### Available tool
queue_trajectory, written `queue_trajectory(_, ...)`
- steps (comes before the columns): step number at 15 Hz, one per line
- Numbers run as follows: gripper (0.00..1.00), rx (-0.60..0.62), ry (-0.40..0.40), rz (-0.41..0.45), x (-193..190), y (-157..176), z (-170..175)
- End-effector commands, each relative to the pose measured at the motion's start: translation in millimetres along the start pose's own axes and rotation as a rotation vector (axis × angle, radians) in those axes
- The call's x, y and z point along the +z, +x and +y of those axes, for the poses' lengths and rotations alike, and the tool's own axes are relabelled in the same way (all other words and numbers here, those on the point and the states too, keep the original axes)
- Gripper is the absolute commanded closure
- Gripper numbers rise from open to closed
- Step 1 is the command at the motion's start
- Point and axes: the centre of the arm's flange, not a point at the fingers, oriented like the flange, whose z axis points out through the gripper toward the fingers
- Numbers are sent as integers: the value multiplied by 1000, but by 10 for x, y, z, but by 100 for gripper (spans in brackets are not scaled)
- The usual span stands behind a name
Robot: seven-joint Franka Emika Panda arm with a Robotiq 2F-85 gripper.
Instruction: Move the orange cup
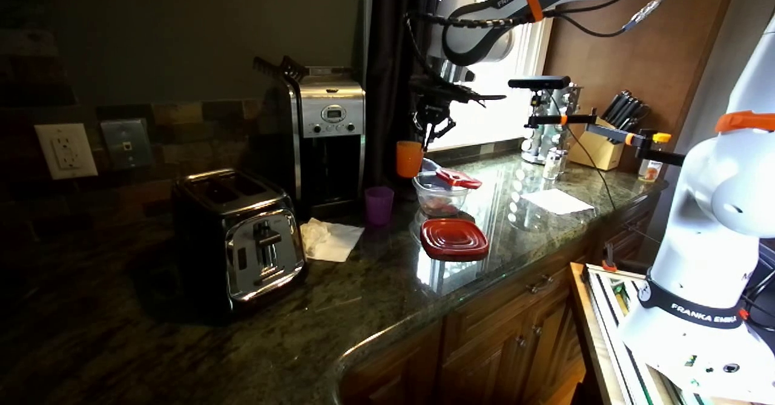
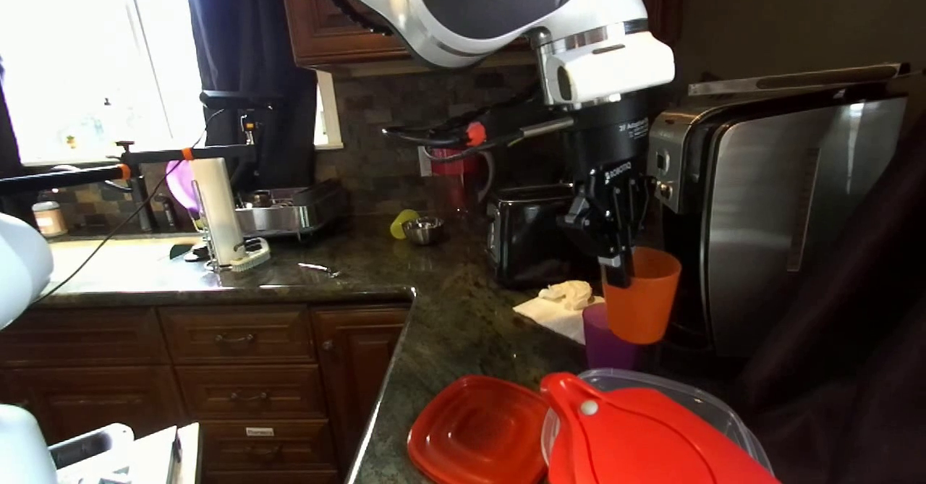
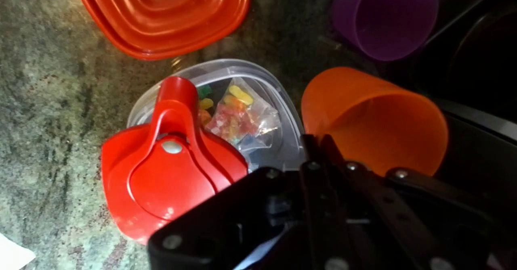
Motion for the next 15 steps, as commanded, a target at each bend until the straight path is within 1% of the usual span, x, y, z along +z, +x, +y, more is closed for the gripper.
queue_trajectory(1, 99, 46, -16, 64, 76, 190, -400)
queue_trajectory(2, 99, 62, -22, 78, 97, 246, -456)
queue_trajectory(7, 99, 84, -52, 39, 408, 437, -649)
queue_trajectory(8, 99, 85, -45, 29, 476, 462, -672)
queue_trajectory(12, 99, 91, -44, -30, 723, 361, -655)
queue_trajectory(15, 99, 79, -59, -74, 834, 239, -527)
